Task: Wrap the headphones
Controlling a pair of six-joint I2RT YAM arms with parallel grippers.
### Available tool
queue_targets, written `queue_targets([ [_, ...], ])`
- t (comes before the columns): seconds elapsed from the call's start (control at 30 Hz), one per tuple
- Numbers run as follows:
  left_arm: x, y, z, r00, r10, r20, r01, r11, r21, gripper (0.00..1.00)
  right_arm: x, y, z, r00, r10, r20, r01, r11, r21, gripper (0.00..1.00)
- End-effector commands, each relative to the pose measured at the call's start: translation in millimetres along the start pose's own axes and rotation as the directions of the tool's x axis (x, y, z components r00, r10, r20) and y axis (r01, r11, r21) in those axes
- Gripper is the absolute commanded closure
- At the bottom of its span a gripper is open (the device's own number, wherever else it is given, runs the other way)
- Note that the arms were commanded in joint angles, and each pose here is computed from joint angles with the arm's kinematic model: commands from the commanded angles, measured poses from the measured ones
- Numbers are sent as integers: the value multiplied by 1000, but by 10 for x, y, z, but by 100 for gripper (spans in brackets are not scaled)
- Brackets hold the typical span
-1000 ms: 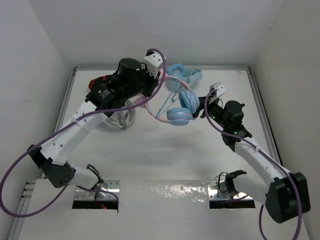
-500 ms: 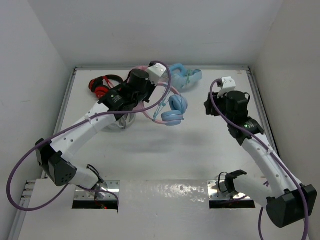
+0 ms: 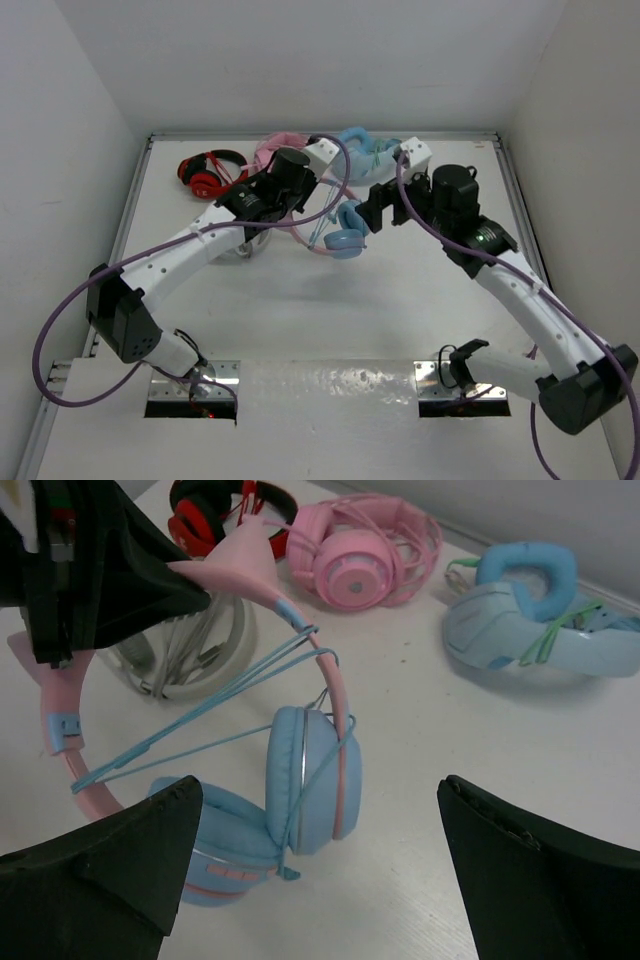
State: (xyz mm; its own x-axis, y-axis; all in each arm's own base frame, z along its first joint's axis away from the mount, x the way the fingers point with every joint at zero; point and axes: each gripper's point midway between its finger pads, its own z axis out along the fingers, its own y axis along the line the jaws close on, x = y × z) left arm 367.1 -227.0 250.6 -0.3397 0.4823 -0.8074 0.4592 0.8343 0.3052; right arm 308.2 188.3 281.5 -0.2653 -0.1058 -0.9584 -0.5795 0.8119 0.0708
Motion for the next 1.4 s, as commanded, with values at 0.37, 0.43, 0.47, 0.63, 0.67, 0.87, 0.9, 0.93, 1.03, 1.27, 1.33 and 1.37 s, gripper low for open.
queue_targets([
  [0.37,-432,20,1,980,-110,167,111,994,4,100,366,113,717,985,82,-150,-90,995,-48,1],
  [0.43,-439,15,17,979,-108,170,109,994,5,100,554,91,800,976,83,-203,-92,995,-36,1],
  [0.47,-453,19,22,979,-107,176,108,994,3,100,625,53,819,972,86,-219,-92,996,-18,2],
  [0.63,-504,28,28,977,-98,192,100,995,1,100,925,-108,934,959,112,-262,-96,993,72,43],
  [0.67,-500,24,39,977,-98,190,99,995,1,100,928,-125,946,958,125,-259,-106,991,88,57],
  [0.87,-346,-54,163,989,-61,138,59,998,13,100,890,-317,922,956,142,-257,-91,975,203,100],
  [0.9,-322,-65,176,990,-56,128,54,998,15,95,888,-328,896,953,142,-269,-86,974,211,100],
  [0.93,-284,-85,201,992,-51,114,49,999,20,88,895,-339,878,951,139,-278,-79,973,217,100],
  [1.03,-196,-155,244,996,-39,80,35,998,47,52,908,-383,795,944,134,-300,-60,968,244,100],
  [1.27,-283,-205,133,995,-62,79,54,994,99,6,1072,-505,613,929,154,-336,-45,950,310,100],
  [1.33,-351,-168,53,993,-71,96,61,993,98,4,1179,-603,558,917,192,-351,-69,940,334,100],
  [1.37,-360,-154,26,993,-72,99,62,993,96,4,1266,-640,522,907,211,-364,-80,935,344,100],
])
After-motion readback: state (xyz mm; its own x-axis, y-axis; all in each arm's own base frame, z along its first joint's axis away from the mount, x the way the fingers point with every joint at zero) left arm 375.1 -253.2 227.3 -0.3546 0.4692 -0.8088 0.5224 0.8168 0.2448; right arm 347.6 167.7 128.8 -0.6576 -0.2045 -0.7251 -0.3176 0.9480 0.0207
